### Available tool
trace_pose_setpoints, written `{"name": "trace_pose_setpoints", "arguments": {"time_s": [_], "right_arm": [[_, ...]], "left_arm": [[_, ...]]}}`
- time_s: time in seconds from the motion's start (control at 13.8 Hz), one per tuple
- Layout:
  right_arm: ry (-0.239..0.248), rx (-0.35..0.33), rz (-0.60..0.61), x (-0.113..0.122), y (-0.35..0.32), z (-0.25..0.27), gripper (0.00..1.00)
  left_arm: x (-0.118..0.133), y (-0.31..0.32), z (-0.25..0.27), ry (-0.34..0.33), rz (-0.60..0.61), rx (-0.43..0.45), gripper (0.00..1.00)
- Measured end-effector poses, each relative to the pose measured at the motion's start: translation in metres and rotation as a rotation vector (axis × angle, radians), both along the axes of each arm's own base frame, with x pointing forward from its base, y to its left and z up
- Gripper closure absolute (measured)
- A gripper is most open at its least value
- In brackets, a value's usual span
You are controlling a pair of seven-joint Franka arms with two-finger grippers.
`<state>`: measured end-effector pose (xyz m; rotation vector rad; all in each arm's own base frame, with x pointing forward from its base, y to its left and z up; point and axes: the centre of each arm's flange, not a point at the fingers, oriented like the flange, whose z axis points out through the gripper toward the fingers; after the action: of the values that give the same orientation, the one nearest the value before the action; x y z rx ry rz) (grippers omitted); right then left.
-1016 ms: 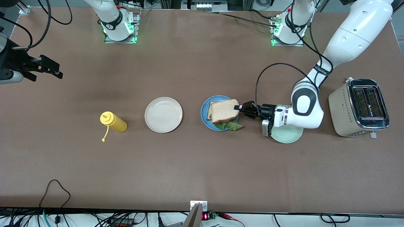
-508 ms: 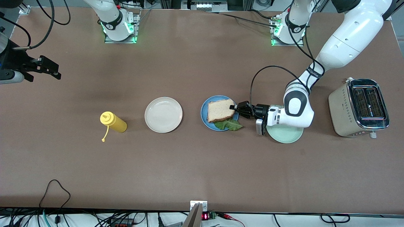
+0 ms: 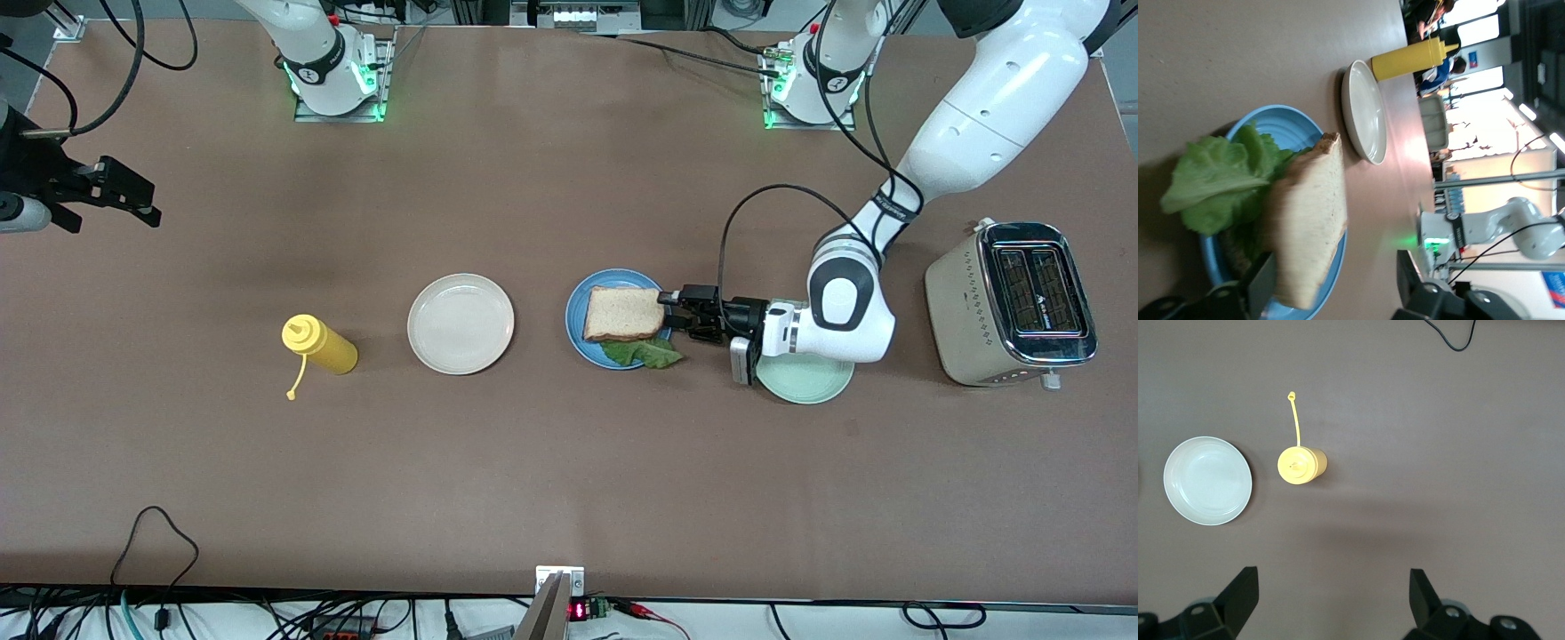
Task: Make sandwich in blue plate with both arms
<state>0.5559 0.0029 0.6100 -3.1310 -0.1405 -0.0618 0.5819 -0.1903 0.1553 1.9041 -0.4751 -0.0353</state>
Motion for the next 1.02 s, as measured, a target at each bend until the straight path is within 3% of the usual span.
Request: {"name": "trace_pose_setpoints", "arguments": {"time_s": [0.15, 0.51, 0.73, 1.02], "right_arm": [[-0.003, 0.0, -0.001, 0.0, -0.001, 0.0, 0.0], [-0.01, 0.0, -0.002, 0.001, -0.001, 0.001, 0.0], [-0.012, 0.0, -0.001, 0.001, 0.0, 0.001, 0.0], [-0.012, 0.0, -0.001, 0.001, 0.0, 0.001, 0.0]], "left_arm": [[0.007, 0.013, 0.019, -0.067, -0.06, 0.069, 0.0], [0.009, 0.045, 0.071, -0.099, -0.239, 0.304, 0.0], [0.008, 0.084, 0.097, -0.08, -0.324, 0.535, 0.0], [0.008, 0.115, 0.12, -0.007, -0.377, 0.724, 0.0]]}}
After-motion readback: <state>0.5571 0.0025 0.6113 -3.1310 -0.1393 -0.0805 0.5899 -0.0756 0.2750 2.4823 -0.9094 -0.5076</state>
